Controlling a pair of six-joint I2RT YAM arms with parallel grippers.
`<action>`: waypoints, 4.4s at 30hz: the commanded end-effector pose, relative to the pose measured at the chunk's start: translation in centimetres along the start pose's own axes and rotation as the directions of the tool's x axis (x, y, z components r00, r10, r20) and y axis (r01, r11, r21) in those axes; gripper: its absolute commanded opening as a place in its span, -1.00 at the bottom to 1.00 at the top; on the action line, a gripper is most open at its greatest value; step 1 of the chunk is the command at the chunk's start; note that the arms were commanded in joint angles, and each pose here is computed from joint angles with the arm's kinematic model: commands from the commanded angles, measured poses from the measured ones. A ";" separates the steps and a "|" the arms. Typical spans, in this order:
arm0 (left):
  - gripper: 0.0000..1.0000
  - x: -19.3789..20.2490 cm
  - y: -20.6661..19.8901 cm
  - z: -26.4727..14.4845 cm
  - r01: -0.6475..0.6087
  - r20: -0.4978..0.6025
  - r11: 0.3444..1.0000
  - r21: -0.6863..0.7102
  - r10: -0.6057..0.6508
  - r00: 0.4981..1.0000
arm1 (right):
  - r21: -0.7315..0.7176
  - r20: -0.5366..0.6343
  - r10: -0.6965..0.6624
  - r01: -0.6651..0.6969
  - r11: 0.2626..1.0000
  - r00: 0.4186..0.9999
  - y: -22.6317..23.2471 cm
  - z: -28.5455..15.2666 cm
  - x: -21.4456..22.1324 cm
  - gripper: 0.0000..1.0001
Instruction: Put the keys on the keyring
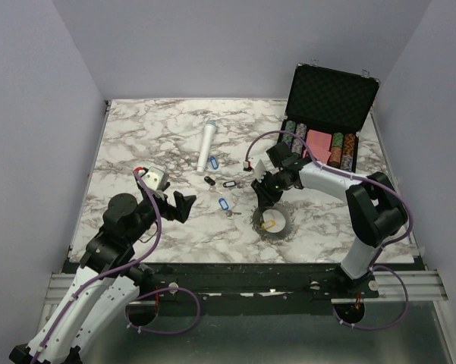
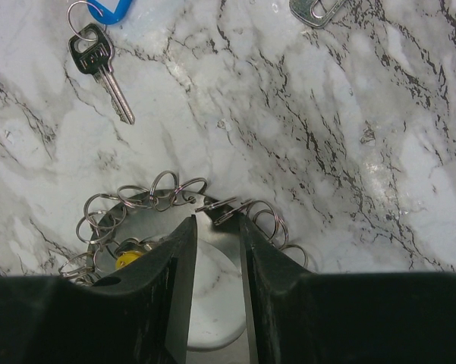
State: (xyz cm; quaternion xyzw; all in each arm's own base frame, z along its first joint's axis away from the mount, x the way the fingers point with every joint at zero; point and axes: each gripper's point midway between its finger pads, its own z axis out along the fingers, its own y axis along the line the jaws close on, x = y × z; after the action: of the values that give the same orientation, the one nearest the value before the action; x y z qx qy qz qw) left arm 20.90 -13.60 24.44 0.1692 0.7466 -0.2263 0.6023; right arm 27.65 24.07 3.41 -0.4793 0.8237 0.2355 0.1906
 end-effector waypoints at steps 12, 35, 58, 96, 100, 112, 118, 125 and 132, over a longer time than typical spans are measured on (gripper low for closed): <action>0.97 -0.2 0.0 0.0 0.005 0.009 1.000 0.002 -0.005 1.000 | 0.040 0.001 0.022 -0.022 0.999 1.000 -0.6 0.5 -0.5 -0.48; 0.97 -0.3 -0.1 0.0 0.005 0.010 1.000 0.010 -0.005 1.000 | 0.067 -0.001 0.044 -0.044 0.997 0.999 -1.0 1.0 -0.4 -0.36; 0.97 -0.2 -0.2 0.0 0.007 0.009 1.000 0.016 -0.007 1.000 | 0.057 0.045 0.038 -0.040 0.998 0.998 -0.5 -0.3 -2.0 -0.99; 0.97 -0.7 -6.0 -0.5 -0.017 0.059 0.936 0.353 -0.004 0.998 | 0.045 0.457 -0.217 0.221 0.974 0.863 2.6 -15.8 -4.2 -0.99; 0.96 -0.8 -6.1 -0.6 -0.018 0.061 0.933 0.359 -0.004 0.998 | 0.115 0.455 -0.240 0.211 0.971 0.857 2.2 -17.5 -4.2 -0.99; 0.96 -1.1 -6.6 -1.1 -0.028 0.081 0.924 0.382 -0.003 0.997 | 0.260 0.238 -0.272 0.209 0.943 0.932 1.3 -21.9 -0.3 -0.99; 0.96 -1.3 -7.0 -1.3 -0.030 0.087 0.915 0.401 -0.005 0.996 | 0.250 0.145 -0.239 0.198 0.948 0.960 0.5 -20.9 1.9 -0.99; 0.96 -1.3 -7.1 -1.4 -0.030 0.087 0.914 0.404 -0.006 0.996 | 0.159 0.168 -0.201 0.174 0.972 0.965 0.2 -18.7 1.8 -0.98; 0.96 -1.3 -7.1 -1.4 -0.028 0.087 0.913 0.406 -0.008 0.996 | -0.046 0.249 -0.147 0.164 0.985 0.957 1.6 -15.7 0.8 -0.98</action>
State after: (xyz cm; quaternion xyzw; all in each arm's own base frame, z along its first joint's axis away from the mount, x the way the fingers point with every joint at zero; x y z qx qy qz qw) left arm 16.70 -18.51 26.59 0.2775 0.6670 -0.3694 0.5845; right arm 25.19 13.11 16.34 -0.5122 0.7719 0.2337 0.2953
